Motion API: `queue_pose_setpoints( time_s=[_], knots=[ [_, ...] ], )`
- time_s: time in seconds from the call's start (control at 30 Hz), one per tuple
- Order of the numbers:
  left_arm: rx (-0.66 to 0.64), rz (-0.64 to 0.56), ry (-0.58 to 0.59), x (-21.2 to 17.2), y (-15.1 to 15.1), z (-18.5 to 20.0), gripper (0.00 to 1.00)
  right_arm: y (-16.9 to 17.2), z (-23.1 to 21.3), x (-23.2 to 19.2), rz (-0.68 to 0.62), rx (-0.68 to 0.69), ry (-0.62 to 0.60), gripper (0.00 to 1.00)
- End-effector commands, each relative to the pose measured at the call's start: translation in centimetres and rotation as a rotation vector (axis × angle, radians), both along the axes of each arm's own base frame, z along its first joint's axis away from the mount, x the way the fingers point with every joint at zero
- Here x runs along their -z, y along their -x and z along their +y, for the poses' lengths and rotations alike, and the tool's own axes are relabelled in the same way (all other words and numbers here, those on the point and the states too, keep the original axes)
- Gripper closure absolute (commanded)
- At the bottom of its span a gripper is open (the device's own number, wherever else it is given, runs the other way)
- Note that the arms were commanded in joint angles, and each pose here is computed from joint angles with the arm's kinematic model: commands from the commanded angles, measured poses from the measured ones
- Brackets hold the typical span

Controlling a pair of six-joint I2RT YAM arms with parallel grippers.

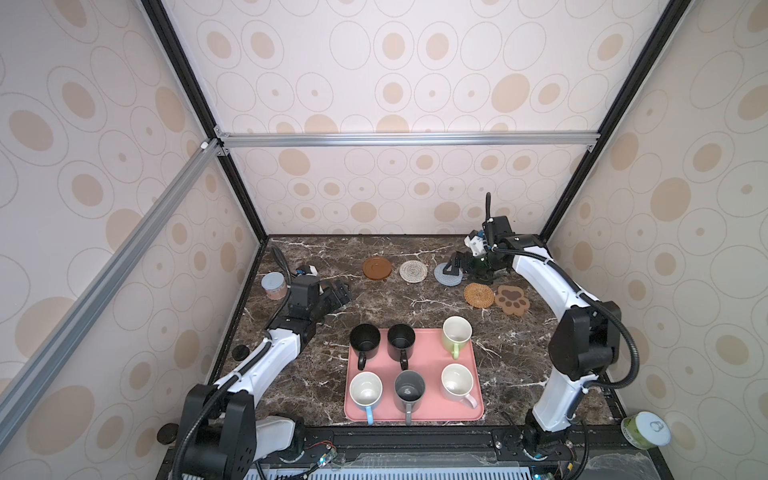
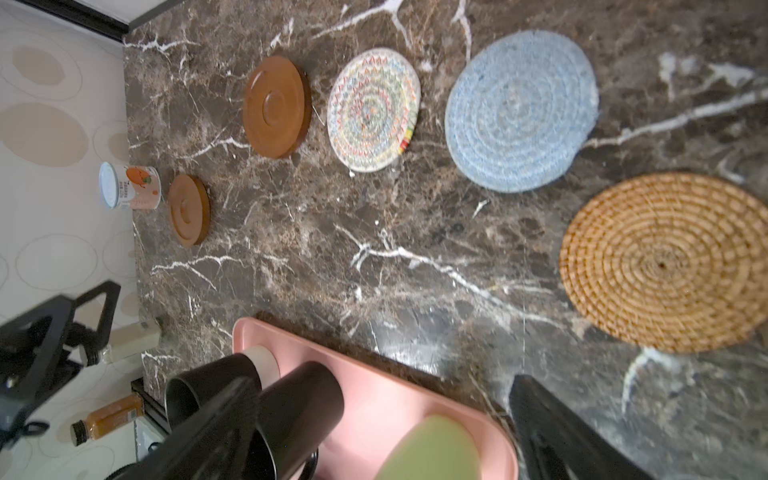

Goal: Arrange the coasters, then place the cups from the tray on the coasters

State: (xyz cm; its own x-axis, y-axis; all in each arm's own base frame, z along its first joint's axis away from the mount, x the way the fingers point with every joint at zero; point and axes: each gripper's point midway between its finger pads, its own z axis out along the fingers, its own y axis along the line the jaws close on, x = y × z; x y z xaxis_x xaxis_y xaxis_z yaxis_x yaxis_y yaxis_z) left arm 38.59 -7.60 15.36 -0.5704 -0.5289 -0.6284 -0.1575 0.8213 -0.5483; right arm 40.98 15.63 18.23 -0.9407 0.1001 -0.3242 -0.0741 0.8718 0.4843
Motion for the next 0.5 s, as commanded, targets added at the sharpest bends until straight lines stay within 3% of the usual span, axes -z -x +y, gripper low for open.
queue_pose_setpoints(
  time_s=[0.0, 0.27, 0.47],
  knots=[
    [0.048, 0.034, -0.038, -0.3, -2.1, 0.5, 0.00, 2.4, -1.1, -1.1, -0.029, -0.006, 0.029, 0.02],
    [0.094, 0.188, -0.140, 3.5, -6.6, 1.9, 0.00, 7.9, -3.7, -2.9, -0.102, 0.062, 0.077, 0.01],
    [0.128, 0.283, -0.202, 6.5, -8.3, 2.2, 0.00, 10.5, -4.4, -3.2, -0.115, 0.098, 0.066, 0.01]
  ],
)
